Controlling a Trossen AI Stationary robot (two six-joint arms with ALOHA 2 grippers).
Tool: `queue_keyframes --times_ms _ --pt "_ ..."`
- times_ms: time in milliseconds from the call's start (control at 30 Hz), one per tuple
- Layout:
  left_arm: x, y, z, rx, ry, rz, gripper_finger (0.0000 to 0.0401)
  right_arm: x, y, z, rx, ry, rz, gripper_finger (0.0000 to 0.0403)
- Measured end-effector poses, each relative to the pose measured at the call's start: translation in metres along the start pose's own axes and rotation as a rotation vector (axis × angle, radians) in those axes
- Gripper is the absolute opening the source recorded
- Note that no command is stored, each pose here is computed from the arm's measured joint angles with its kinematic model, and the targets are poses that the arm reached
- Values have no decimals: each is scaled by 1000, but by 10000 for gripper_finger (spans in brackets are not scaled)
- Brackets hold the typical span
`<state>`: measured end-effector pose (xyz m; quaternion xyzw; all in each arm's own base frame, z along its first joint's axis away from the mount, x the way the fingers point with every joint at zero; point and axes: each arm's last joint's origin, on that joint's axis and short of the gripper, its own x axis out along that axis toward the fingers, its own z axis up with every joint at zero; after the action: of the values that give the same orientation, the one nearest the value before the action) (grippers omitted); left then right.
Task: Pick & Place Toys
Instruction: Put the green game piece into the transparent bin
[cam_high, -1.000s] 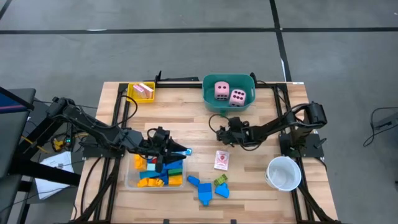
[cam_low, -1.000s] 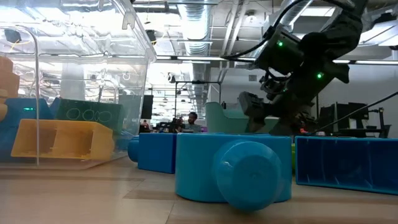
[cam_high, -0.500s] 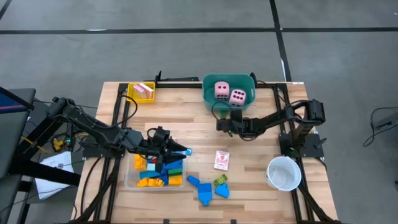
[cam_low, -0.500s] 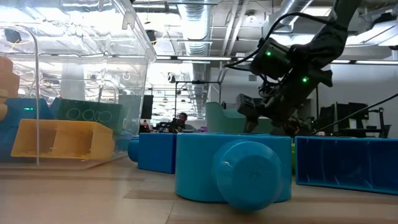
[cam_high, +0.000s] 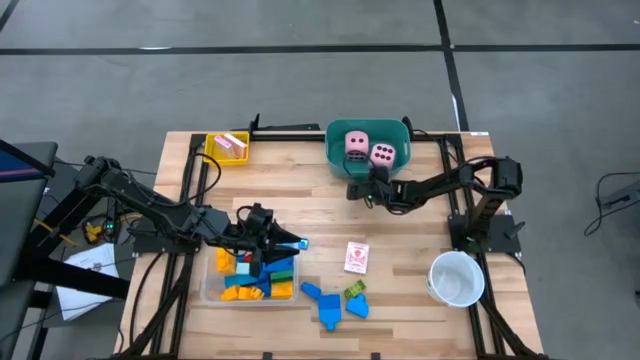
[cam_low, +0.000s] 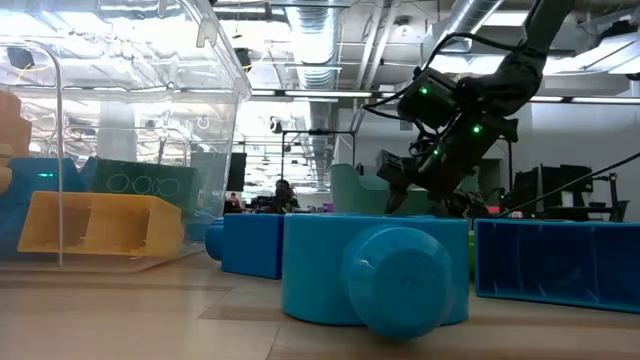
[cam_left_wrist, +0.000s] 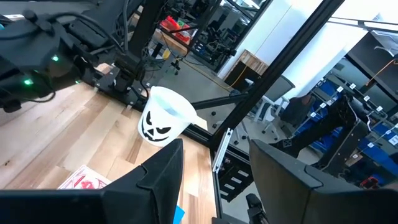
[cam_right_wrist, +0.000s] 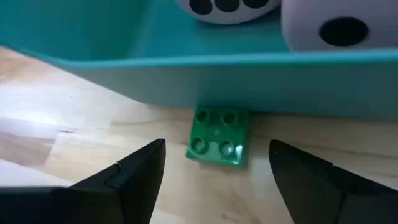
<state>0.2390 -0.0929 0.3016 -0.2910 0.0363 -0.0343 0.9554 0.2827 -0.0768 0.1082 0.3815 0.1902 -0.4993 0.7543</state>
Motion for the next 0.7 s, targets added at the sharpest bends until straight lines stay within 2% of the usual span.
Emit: queue_keyframes --times_ms 233,433,700 --pt "0 0 0 0 0 0 181 3 13 11 -27 -1 6 277" --pt "0 -2 2 -8 -17 -14 181 17 15 8 -84 75 -92 277" --pt "-2 -7 0 -12 -15 -44 181 29 28 -4 -103 104 -249 275"
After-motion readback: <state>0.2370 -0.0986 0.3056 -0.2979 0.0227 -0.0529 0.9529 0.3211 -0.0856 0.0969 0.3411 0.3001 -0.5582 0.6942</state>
